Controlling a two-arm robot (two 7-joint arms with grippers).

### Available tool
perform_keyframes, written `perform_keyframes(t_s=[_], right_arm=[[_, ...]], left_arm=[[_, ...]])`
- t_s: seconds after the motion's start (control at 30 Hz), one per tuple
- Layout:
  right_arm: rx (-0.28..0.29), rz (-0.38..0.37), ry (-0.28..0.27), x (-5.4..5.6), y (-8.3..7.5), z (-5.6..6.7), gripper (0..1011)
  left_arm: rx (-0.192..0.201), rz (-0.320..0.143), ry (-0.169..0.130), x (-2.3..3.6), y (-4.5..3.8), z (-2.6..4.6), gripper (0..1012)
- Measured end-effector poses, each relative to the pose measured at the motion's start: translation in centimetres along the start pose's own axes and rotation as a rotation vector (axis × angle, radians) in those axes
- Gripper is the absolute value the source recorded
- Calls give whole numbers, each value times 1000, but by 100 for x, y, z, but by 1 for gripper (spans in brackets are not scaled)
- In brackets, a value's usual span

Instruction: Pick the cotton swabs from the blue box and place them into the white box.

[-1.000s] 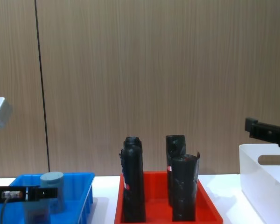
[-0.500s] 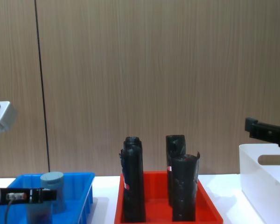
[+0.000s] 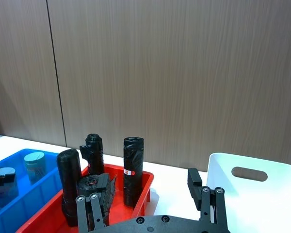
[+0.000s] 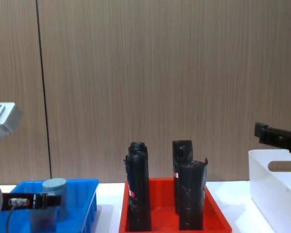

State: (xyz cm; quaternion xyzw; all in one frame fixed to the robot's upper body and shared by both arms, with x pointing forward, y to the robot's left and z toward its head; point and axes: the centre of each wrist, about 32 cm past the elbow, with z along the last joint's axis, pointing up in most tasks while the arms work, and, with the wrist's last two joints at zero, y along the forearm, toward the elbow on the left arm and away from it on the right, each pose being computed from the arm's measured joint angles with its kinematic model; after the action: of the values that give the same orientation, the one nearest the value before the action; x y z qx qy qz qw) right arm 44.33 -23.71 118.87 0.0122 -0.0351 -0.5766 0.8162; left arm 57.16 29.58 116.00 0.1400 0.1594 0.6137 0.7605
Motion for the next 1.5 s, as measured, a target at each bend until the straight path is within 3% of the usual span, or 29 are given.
perform_keyframes(t_s=[0.23, 0.6, 0.9, 1.1, 1.23, 1.5], right_arm=[[0, 0, 0, 0, 0, 0, 1002], [0, 0, 0, 0, 0, 0, 1001], [0, 0, 0, 0, 0, 0, 1002], [0, 0, 0, 0, 0, 0, 1002], [0, 0, 0, 0, 0, 0, 1002], [0, 0, 0, 0, 0, 0, 1002]], left_arm=[[-55, -36, -45, 0, 67, 35, 671], [-159, -140, -120, 64, 192, 132, 671], [-237, -280, -180, 186, 302, 251, 671], [-265, -345, -197, 249, 338, 300, 671], [-297, -434, -214, 310, 362, 366, 671], [-333, -555, -232, 359, 362, 447, 671]])
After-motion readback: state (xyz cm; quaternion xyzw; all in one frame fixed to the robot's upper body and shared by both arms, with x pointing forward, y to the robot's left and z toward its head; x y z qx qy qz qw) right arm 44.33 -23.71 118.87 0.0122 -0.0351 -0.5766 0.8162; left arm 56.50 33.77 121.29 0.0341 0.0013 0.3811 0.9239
